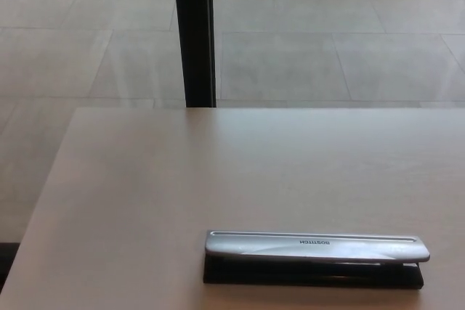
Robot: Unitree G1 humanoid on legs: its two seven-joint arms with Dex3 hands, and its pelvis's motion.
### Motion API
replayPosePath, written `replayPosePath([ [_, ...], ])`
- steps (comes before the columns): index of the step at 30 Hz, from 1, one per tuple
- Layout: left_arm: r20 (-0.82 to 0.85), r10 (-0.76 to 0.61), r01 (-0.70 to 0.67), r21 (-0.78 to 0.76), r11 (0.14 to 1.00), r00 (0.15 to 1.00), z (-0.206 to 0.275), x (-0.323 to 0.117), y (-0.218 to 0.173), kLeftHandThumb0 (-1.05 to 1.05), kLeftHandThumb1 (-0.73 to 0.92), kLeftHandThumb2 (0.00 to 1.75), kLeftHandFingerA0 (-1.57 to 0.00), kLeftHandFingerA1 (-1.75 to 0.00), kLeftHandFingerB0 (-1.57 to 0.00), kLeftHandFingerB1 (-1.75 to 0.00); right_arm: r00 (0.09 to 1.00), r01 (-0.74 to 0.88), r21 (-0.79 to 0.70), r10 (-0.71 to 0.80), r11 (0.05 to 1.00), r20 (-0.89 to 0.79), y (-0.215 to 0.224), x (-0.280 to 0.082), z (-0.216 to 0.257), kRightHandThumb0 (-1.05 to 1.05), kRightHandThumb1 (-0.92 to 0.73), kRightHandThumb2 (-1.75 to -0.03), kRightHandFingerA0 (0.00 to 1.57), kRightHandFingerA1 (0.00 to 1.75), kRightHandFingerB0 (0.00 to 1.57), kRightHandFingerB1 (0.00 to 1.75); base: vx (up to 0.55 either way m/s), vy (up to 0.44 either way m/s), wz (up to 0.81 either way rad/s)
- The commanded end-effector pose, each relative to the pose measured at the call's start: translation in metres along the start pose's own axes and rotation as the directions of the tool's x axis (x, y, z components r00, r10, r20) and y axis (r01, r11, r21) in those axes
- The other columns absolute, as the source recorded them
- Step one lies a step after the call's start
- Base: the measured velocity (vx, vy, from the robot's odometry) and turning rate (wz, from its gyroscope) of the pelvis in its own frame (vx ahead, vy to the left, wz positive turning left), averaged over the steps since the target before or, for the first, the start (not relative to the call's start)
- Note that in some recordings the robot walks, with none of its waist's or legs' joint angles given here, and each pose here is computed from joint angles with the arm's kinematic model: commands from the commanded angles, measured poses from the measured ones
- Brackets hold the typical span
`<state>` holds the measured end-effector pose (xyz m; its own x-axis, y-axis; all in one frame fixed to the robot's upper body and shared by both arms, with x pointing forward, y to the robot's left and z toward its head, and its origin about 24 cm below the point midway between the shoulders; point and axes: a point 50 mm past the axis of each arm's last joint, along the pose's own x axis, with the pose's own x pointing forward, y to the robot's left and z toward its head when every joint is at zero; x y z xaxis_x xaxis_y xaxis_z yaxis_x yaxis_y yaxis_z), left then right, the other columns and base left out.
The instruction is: A hole pucnch is kept on the middle on the desk infront of the robot and the robot uses both its hands as fists to press on it and use it
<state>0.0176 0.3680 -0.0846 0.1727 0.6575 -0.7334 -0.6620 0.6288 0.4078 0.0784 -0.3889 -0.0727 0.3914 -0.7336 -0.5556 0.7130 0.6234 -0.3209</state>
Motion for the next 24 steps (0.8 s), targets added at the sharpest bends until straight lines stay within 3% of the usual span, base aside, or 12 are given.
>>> replayPosePath([
  [1,0.030,-0.033,0.030,0.090,0.996,0.999,0.006,0.005,0.003,-0.30,0.29,0.67,-1.09,-0.88,-0.91,-0.83,0.998,-0.052,-0.008,0.052,0.999,0.043,-0.001,0.002,0.008,-0.50,-0.57,-0.59,0.83,0.69,0.70,0.57,0.00,0.000,0.00],
  [3,0.015,-0.044,0.042,0.090,0.995,0.999,0.004,0.005,0.003,-0.30,0.27,0.66,-1.12,-0.92,-0.86,-0.81,0.998,-0.059,-0.003,0.059,0.998,0.032,0.000,0.003,0.009,-0.51,-0.57,-0.57,0.80,0.68,0.66,0.54,0.00,0.000,0.00],
  [5,0.012,-0.056,0.054,0.091,0.994,0.998,0.000,0.005,0.004,-0.33,0.26,0.63,-1.15,-0.99,-0.95,-0.87,0.996,-0.085,-0.002,0.085,0.996,0.033,-0.001,0.002,0.010,-0.51,-0.53,-0.56,0.72,0.67,0.58,0.52,0.00,0.000,0.00],
  [11,0.000,-0.074,0.074,0.151,0.986,0.997,-0.004,0.004,0.006,-0.37,0.32,0.57,-1.14,-1.05,-0.91,-0.77,0.996,-0.090,0.034,0.089,0.995,0.029,-0.004,0.000,0.008,-0.44,-0.48,-0.57,0.77,0.69,0.61,0.55,0.00,0.000,0.00],
  [13,0.003,-0.090,0.088,0.178,0.980,0.996,-0.004,0.002,0.006,-0.41,0.33,0.56,-1.21,-1.07,-0.93,-0.75,0.996,-0.084,0.017,0.083,0.996,0.019,-0.006,0.001,0.007,-0.44,-0.48,-0.55,0.79,0.69,0.62,0.55,0.00,0.000,0.00],
  [16,-0.004,-0.093,0.092,0.186,0.978,0.996,-0.007,0.002,0.007,-0.41,0.34,0.54,-1.08,-0.98,-0.88,-0.71,0.997,-0.081,0.013,0.081,0.997,0.013,-0.007,0.001,0.006,-0.43,-0.48,-0.55,0.78,0.68,0.62,0.55,0.00,0.000,0.00],
  [22,-0.019,-0.097,0.099,0.238,0.966,0.995,-0.009,0.000,0.010,-0.44,0.35,0.56,-1.12,-1.02,-0.89,-0.76,0.997,-0.083,-0.009,0.083,0.997,0.008,-0.007,0.001,0.005,-0.45,-0.49,-0.56,0.78,0.71,0.61,0.56,0.00,0.000,0.00],
  [24,-0.021,-0.097,0.099,0.237,0.966,0.995,-0.009,0.000,0.010,-0.44,0.37,0.55,-1.03,-0.98,-0.85,-0.74,0.996,-0.084,-0.016,0.084,0.996,0.010,-0.007,0.001,0.005,-0.44,-0.50,-0.56,0.82,0.73,0.61,0.57,0.00,0.000,0.00],
])
